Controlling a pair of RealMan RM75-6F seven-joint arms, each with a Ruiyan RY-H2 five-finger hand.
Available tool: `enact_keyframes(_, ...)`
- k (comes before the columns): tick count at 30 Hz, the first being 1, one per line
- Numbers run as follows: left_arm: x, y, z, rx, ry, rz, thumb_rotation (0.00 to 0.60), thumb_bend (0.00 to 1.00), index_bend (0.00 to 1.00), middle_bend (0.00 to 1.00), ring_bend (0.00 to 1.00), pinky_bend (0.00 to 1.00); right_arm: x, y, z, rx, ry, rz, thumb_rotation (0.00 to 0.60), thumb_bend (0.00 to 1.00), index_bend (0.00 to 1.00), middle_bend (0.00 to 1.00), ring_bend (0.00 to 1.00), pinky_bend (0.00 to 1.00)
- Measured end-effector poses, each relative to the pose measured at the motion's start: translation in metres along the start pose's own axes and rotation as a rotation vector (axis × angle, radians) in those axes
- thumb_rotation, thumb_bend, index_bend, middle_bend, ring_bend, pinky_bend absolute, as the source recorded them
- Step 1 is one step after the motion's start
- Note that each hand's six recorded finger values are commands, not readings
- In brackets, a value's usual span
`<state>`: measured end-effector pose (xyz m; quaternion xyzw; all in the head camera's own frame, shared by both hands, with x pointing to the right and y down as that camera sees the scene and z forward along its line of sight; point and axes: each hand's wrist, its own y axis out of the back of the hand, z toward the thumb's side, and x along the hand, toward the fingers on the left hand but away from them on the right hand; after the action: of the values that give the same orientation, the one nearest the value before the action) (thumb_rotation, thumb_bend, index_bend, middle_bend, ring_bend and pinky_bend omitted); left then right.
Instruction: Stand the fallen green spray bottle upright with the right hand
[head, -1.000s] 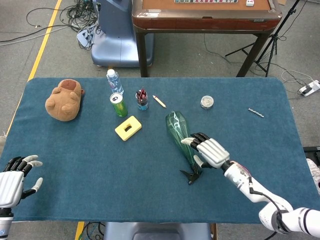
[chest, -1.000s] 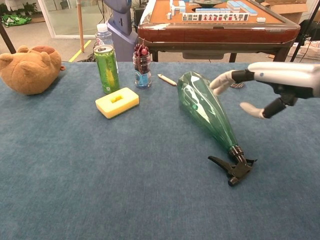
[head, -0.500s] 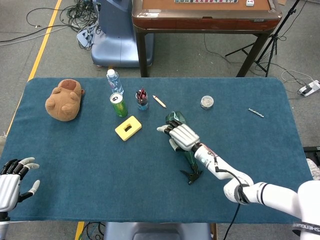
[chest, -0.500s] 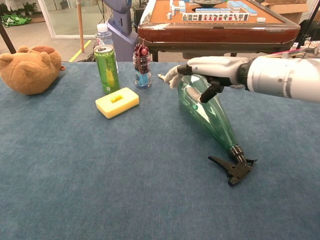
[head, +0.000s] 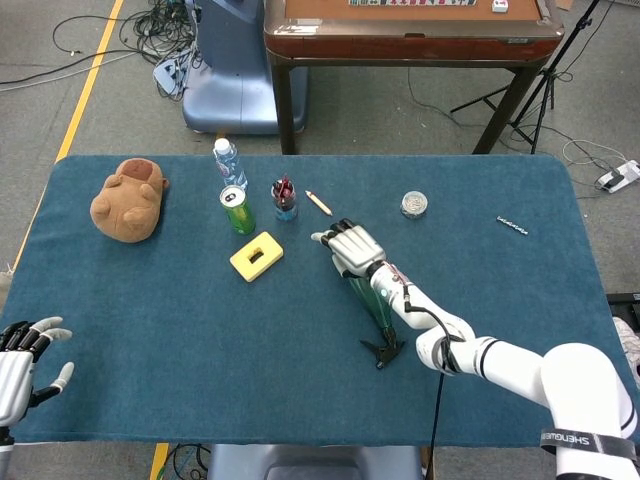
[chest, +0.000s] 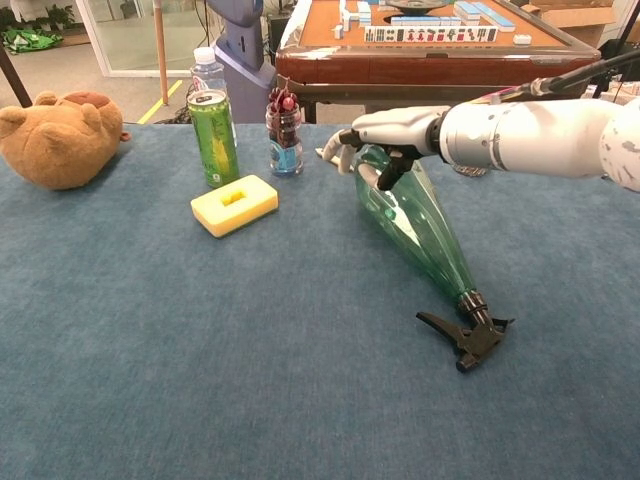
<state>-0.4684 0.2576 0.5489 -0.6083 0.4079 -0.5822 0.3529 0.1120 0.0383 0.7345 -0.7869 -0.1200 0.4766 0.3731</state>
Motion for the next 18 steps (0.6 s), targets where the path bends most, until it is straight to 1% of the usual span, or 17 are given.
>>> enact_keyframes(4, 0.0, -0.001, 0.0, -0.004, -0.003, 0.0, 0.6, 0.33, 0.37, 0.25, 0.21, 0.14, 0.007, 0.001, -0.019, 0.012, -0.039, 0.011, 0.6, 0.76, 0.15, 0.27, 0.14, 0.1)
enact_keyframes(8, 0.0, -0.003, -0.001, -0.004, -0.001, -0.005, 0.6, 0.33, 0.37, 0.25, 0.21, 0.14, 0.02, -0.001, -0.039, 0.011, -0.075, 0.026, 0.6, 0.76, 0.15, 0.28, 0.15, 0.1)
enact_keyframes(14, 0.001, -0.006, -0.002, -0.008, -0.004, -0.01, 0.6, 0.33, 0.37, 0.25, 0.21, 0.14, 0.052, -0.006, -0.067, -0.025, -0.123, 0.059, 0.6, 0.76, 0.15, 0.28, 0.15, 0.1)
enact_keyframes(18, 0.002, -0.007, -0.003, -0.009, -0.002, -0.012, 0.6, 0.33, 0.37, 0.25, 0.21, 0.14, 0.083, -0.012, -0.087, -0.046, -0.157, 0.085, 0.6, 0.76, 0.15, 0.28, 0.15, 0.1)
